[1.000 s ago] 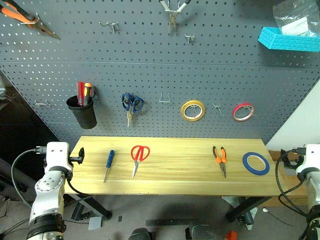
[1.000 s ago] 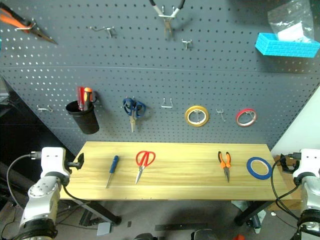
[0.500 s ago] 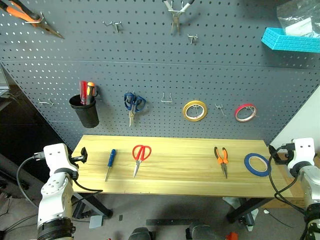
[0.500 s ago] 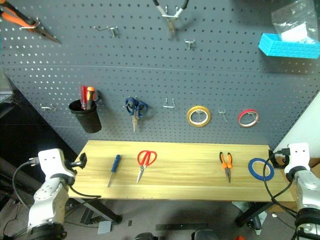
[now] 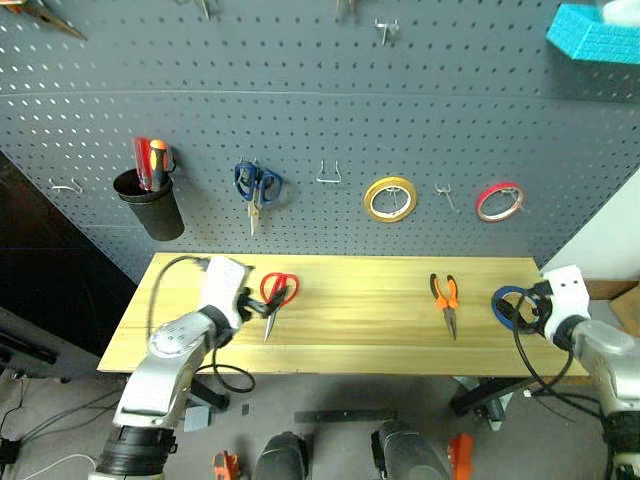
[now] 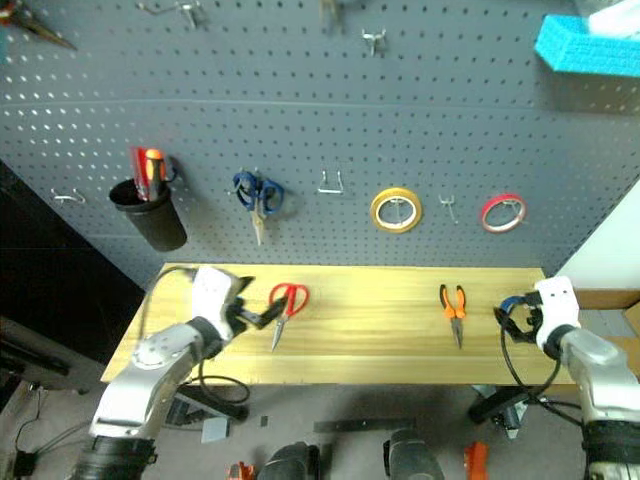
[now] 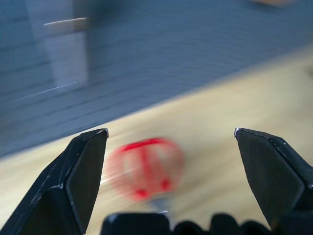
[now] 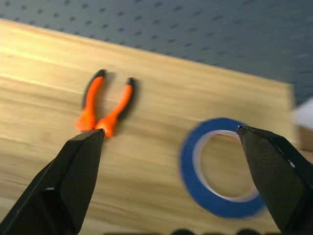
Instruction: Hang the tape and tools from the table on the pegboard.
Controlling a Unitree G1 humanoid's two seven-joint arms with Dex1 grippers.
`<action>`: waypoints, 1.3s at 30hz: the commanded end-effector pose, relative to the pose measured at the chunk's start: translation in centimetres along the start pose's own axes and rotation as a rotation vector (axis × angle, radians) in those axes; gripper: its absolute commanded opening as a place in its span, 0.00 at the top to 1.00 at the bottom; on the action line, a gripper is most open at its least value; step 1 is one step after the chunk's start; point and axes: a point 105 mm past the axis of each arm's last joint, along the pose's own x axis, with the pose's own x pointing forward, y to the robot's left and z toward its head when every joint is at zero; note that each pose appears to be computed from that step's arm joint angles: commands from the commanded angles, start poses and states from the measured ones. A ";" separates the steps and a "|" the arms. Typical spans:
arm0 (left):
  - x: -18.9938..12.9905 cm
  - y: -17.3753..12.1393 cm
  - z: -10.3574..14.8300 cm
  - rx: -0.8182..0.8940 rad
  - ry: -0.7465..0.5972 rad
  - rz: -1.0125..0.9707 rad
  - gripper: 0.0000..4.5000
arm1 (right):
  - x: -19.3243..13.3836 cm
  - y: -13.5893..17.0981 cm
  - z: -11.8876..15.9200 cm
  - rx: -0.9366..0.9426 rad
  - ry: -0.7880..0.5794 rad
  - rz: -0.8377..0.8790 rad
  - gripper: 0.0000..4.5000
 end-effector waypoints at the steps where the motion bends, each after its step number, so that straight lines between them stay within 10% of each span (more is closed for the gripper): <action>1: 0.7 -2.0 2.6 0.071 -0.040 -0.164 0.01 | 0.6 -0.1 0.9 -0.013 0.028 0.039 0.00; 26: 2.4 -6.1 4.9 0.276 -0.041 -0.497 0.01 | 4.5 -4.5 -4.2 0.101 0.361 -0.151 0.00; 39: 2.0 -5.3 5.1 0.286 -0.041 -0.487 0.00 | 4.8 -3.3 -5.7 0.049 0.415 -0.115 0.90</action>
